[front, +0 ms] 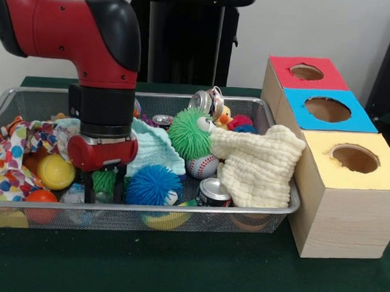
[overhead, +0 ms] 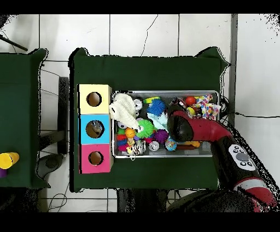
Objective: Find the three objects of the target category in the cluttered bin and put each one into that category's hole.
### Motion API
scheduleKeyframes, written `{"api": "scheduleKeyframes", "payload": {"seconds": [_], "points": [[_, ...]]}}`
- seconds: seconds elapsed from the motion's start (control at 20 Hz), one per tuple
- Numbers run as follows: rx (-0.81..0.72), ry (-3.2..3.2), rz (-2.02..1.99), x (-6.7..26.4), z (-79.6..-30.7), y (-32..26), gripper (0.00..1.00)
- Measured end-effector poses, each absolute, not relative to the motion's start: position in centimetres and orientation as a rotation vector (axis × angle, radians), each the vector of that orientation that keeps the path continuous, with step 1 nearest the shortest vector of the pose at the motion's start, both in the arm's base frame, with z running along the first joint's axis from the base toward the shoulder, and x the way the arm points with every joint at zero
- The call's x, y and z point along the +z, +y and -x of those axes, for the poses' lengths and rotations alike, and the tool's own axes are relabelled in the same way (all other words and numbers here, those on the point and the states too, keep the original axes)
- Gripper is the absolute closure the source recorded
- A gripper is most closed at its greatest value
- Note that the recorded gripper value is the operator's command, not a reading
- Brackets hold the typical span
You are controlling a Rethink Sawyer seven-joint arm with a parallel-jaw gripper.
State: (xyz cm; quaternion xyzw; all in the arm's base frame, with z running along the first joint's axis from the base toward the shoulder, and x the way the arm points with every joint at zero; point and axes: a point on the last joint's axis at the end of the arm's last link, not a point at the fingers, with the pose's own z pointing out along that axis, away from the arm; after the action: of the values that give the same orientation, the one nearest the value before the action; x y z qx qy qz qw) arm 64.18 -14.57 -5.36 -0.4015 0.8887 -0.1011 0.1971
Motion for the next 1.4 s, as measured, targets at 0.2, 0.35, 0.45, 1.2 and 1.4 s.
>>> {"api": "scheduleKeyframes", "payload": {"seconds": [0.2,0.35,0.45,1.2,1.4], "points": [[-0.308,2.456,1.133,-5.9,-64.2,-13.9,0.00],[-0.308,2.461,1.144,-6.4,-63.8,-13.7,0.00],[-0.308,2.469,1.145,-6.6,-63.5,-13.7,0.00],[-0.308,2.490,1.120,-6.8,-63.3,-14.2,0.00],[-0.310,2.492,1.114,-6.8,-63.2,-14.6,0.00]]}}
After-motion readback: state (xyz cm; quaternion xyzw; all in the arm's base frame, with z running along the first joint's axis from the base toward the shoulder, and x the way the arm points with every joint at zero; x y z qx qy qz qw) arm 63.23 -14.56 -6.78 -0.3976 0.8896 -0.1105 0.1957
